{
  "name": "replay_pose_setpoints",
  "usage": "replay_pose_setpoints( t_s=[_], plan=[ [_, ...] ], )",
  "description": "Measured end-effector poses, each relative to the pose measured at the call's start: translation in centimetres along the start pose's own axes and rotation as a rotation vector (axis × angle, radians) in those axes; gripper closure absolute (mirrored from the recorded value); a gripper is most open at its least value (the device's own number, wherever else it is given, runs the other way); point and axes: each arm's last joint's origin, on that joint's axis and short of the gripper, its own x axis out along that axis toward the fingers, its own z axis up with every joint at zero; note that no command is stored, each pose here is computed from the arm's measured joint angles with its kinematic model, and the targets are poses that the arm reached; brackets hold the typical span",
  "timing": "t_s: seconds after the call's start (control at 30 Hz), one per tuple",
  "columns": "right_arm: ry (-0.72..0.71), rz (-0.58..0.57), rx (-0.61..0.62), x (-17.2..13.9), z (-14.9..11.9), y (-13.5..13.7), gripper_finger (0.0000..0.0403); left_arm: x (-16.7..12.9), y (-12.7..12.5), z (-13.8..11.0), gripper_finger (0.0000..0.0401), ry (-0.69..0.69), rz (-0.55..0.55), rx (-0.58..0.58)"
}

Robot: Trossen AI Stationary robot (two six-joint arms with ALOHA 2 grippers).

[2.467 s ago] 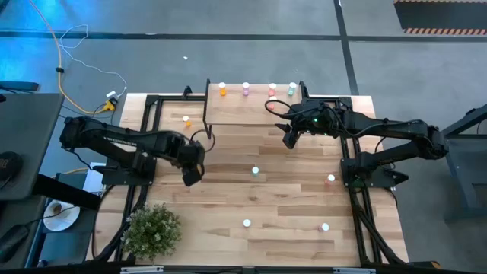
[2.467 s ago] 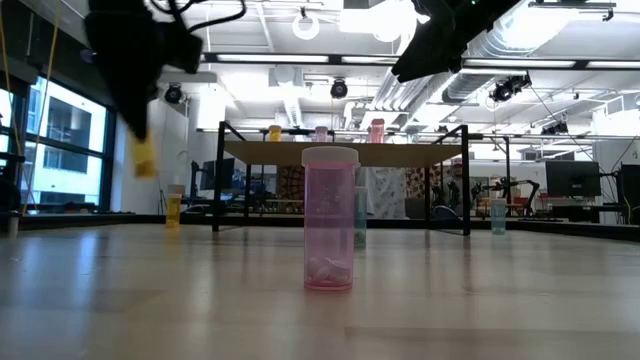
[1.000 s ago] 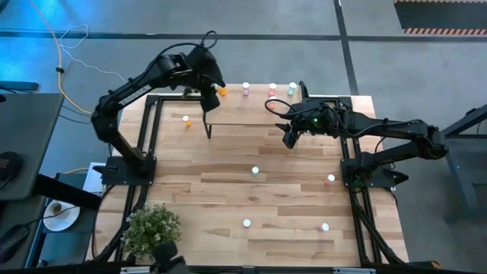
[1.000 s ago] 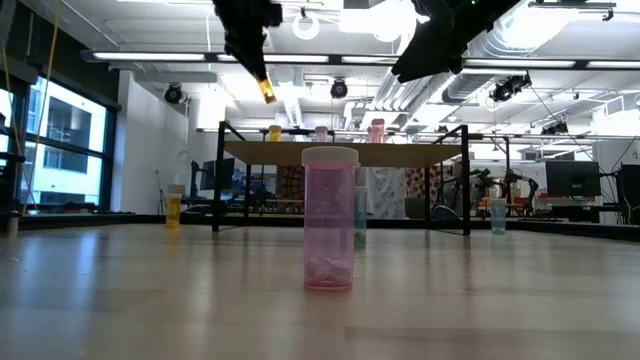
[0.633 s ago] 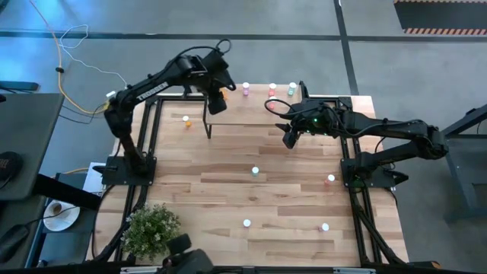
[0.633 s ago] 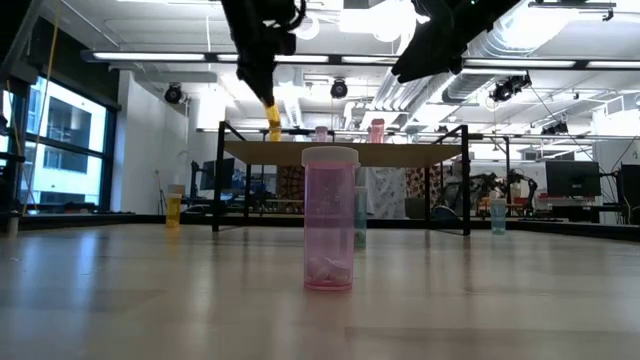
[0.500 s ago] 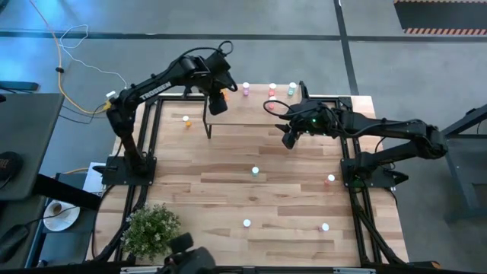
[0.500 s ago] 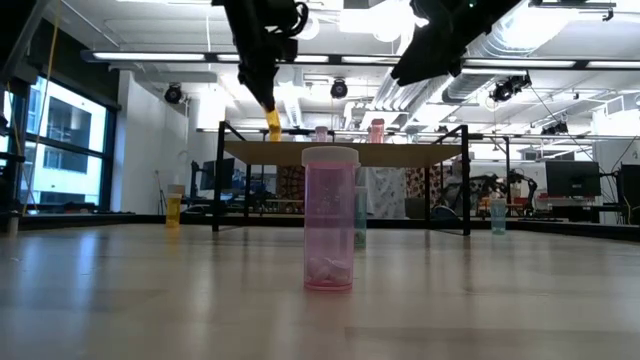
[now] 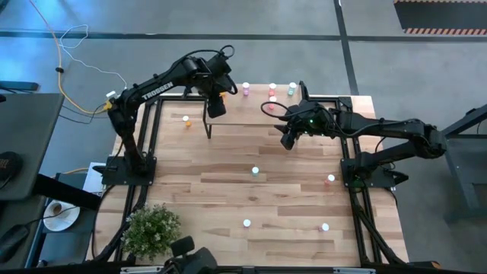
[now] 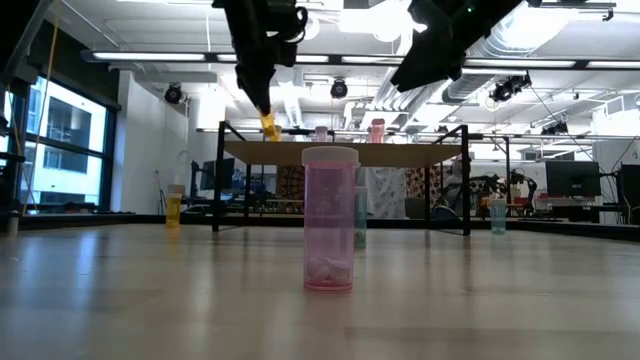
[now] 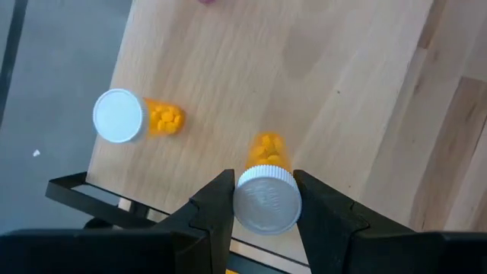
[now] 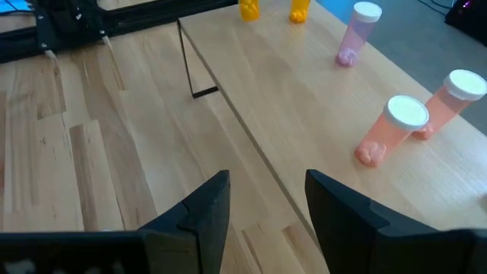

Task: Pick and place medicine bottles onto shelf by color
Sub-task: Put the bottom orange pill bottle on the shelf aligned with the other orange pill bottle

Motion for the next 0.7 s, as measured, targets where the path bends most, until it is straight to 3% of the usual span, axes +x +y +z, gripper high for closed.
replay_pose_setpoints(
  t_s=[0.27, 0.7],
  plan=[
    [-0.014, 0.002, 0.004, -0.4, 0.1, -0.1, 0.0239, 1.4, -0.1, 0.3, 0.0286, 0.046, -0.021, 0.011],
    [-0.14, 0.016, 0.03, -4.7, 0.9, -0.9, 0.0239, 1.7, 0.1, 0.2, 0.0286, 0.075, 0.028, 0.048]
  ],
)
